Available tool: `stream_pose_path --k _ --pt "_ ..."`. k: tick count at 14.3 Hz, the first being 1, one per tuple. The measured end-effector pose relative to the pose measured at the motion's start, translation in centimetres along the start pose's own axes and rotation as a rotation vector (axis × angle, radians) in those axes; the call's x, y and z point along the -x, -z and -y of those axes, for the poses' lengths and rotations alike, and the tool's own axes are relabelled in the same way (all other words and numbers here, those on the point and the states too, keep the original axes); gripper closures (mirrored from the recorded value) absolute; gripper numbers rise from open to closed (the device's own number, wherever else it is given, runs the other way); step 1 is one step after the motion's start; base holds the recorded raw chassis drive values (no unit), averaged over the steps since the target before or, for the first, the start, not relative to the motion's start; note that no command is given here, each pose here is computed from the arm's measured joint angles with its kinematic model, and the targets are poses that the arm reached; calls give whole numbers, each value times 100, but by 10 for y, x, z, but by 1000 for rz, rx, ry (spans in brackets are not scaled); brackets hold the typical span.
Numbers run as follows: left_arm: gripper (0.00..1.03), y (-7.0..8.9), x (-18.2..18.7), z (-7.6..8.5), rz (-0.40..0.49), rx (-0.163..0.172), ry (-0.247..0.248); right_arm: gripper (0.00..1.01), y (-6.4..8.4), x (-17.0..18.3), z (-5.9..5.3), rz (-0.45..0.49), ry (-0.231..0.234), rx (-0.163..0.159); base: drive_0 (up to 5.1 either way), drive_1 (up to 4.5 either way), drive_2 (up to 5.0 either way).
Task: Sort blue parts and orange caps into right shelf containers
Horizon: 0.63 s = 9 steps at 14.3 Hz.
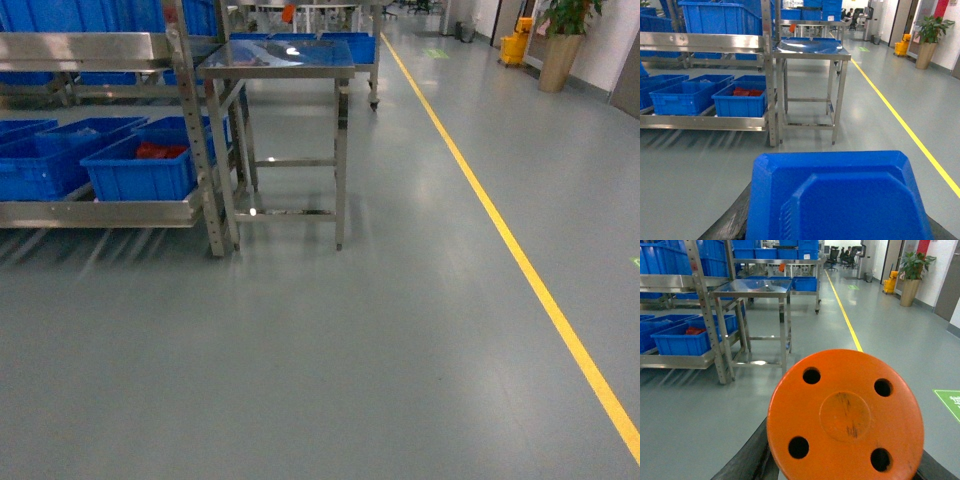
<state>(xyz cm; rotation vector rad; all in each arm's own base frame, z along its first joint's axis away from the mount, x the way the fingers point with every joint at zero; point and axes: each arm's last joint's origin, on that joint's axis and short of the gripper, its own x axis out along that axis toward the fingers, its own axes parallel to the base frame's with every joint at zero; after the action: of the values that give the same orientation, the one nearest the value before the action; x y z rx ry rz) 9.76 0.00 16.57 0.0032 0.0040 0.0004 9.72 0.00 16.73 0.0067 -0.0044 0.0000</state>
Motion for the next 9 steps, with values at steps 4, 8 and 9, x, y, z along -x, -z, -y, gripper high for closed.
stream_pose_path --k 4,8,9 --pt "60 0 0 0 1 0 1 58 0 0 0 -2 0 0 -13 420 -446" --pt "60 0 0 0 -2 0 0 58 0 0 0 0 0 0 6 439 -427" --pt "60 0 0 0 0 0 0 58 0 0 0 -2 0 0 1 434 -432"
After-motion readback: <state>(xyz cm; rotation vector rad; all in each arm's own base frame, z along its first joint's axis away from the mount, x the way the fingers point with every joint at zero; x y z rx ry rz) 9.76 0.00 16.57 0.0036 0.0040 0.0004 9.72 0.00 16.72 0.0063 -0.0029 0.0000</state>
